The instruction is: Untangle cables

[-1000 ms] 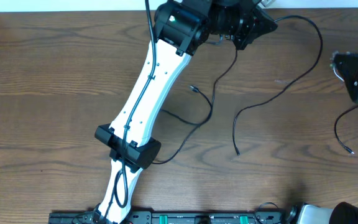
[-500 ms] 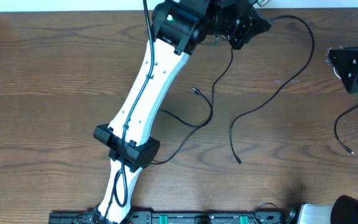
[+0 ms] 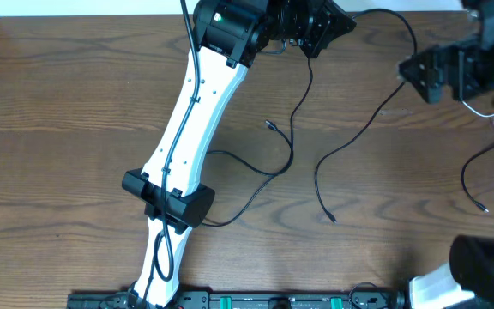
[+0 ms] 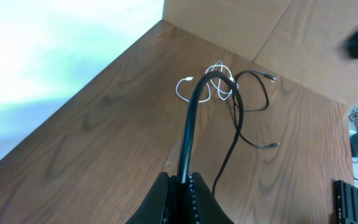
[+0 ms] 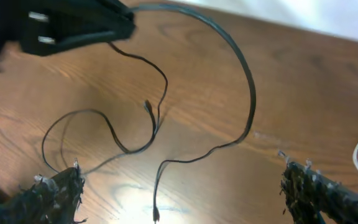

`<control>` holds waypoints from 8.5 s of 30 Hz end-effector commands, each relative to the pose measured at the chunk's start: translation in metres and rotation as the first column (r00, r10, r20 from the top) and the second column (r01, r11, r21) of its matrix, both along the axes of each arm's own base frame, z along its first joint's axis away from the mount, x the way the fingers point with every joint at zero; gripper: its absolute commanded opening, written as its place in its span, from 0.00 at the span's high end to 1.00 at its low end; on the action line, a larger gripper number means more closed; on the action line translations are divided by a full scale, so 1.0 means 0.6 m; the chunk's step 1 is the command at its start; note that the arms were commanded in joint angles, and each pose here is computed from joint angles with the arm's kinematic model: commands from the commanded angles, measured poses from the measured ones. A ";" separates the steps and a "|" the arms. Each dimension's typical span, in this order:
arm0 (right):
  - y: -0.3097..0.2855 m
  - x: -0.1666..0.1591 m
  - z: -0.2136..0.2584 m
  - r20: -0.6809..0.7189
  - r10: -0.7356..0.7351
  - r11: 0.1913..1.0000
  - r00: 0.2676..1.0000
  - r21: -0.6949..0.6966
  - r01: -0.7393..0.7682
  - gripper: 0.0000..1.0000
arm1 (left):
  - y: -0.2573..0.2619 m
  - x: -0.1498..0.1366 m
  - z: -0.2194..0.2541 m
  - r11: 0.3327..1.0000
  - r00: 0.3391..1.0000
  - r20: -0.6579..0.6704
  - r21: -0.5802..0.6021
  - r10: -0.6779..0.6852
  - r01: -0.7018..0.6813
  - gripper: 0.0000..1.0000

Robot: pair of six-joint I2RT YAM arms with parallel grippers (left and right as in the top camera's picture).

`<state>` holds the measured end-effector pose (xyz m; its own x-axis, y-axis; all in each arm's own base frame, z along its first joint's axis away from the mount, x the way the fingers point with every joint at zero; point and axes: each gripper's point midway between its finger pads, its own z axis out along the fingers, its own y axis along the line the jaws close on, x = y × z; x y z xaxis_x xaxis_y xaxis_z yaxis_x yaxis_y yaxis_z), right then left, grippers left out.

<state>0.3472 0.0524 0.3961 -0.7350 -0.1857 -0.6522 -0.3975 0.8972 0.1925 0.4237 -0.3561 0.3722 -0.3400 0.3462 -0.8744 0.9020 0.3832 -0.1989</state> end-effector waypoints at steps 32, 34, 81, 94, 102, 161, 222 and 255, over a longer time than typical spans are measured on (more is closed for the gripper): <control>0.083 0.147 -0.206 -0.246 0.082 0.991 0.966 -0.084 -0.105 0.01 | 0.154 0.017 -0.095 0.917 0.987 -0.007 0.370 0.163 -0.149 0.15; 0.094 0.153 -0.229 -0.276 0.094 0.989 0.957 -0.085 -0.122 0.01 | 0.161 0.009 -0.102 0.911 0.989 -0.018 0.392 0.150 -0.131 0.15; 0.060 0.151 -0.032 0.111 -0.020 0.998 0.994 -0.062 0.027 0.01 | 0.152 0.101 -0.514 0.700 0.809 -0.303 0.693 0.503 -0.175 0.44; 0.083 0.074 0.083 0.286 0.032 0.999 0.958 -0.007 -0.031 0.01 | 0.106 0.096 -0.609 0.779 0.805 -0.401 0.616 0.437 -0.116 0.40; 0.080 0.044 0.114 0.333 0.033 0.999 0.942 -0.005 -0.033 0.01 | 0.114 0.097 -0.622 0.762 0.804 -0.387 0.636 0.452 -0.122 0.44; 0.042 0.035 0.038 0.204 0.114 0.975 0.972 -0.210 -0.071 0.01 | 0.167 -0.060 0.032 0.835 0.886 0.101 0.300 0.452 -0.461 0.93; -0.158 0.112 0.105 0.422 -0.209 0.903 0.882 -0.263 0.340 0.99 | 0.307 -0.113 0.166 0.724 0.740 0.261 0.173 0.621 -0.668 0.00; -0.826 -0.078 -0.071 0.351 -0.915 0.121 0.197 -0.226 0.967 0.99 | 0.251 -0.112 0.126 0.836 0.851 0.069 0.161 0.521 -0.525 0.00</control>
<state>0.2943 -0.4137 0.4138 -0.4342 0.2653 -0.8609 0.8066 0.5400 -0.2404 0.3600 -0.2011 0.4427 -0.4931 0.2882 -0.8209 0.5520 0.8330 -0.0391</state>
